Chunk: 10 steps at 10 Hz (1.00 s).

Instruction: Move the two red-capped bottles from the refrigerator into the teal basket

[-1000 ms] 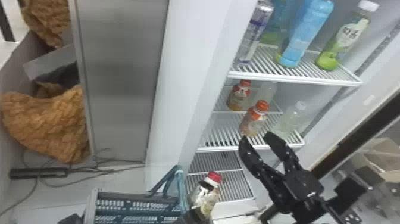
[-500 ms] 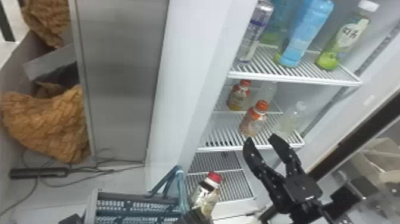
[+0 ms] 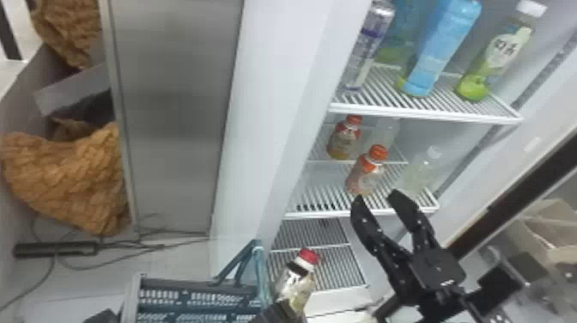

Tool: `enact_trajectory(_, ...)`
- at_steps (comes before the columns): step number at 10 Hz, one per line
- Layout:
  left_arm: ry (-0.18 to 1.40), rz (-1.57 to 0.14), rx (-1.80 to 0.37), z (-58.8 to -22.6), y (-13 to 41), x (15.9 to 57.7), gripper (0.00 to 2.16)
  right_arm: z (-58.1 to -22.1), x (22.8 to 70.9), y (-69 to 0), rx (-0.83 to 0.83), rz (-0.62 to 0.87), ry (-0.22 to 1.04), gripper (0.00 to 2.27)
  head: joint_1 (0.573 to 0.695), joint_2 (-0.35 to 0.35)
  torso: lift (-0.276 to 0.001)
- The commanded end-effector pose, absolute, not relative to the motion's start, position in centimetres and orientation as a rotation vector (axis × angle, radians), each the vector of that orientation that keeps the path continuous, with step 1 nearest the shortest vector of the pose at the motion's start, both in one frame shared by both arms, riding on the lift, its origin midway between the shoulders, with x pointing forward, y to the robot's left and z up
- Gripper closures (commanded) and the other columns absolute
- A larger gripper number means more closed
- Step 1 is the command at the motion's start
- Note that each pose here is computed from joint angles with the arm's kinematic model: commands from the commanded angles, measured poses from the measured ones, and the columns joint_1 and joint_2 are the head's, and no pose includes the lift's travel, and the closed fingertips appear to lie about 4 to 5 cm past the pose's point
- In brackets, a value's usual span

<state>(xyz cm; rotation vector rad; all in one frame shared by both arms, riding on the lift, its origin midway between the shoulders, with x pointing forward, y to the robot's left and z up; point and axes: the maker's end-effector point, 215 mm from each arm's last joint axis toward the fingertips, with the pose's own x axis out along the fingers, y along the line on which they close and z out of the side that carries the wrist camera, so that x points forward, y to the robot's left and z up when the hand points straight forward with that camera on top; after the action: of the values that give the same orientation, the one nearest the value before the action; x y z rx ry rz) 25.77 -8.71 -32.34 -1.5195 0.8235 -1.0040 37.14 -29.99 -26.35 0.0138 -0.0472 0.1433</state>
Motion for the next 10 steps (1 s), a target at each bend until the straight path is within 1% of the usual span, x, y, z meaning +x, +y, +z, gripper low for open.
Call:
enact_trajectory(1, 0.823, -1.005, -1.518, -32.3, -8.7, 25.8, 1.16, -26.4, 37.2, -29.7, 0.017, 0.149, -0.038, 0.47, 0.695, -0.35, -0.224)
enact_trajectory(10, 0.826, -1.001, -1.52, -32.5, -8.7, 25.7, 1.15, -26.4, 37.7, -28.7, 0.017, 0.166, -0.026, 0.46, 0.695, -0.35, -0.224)
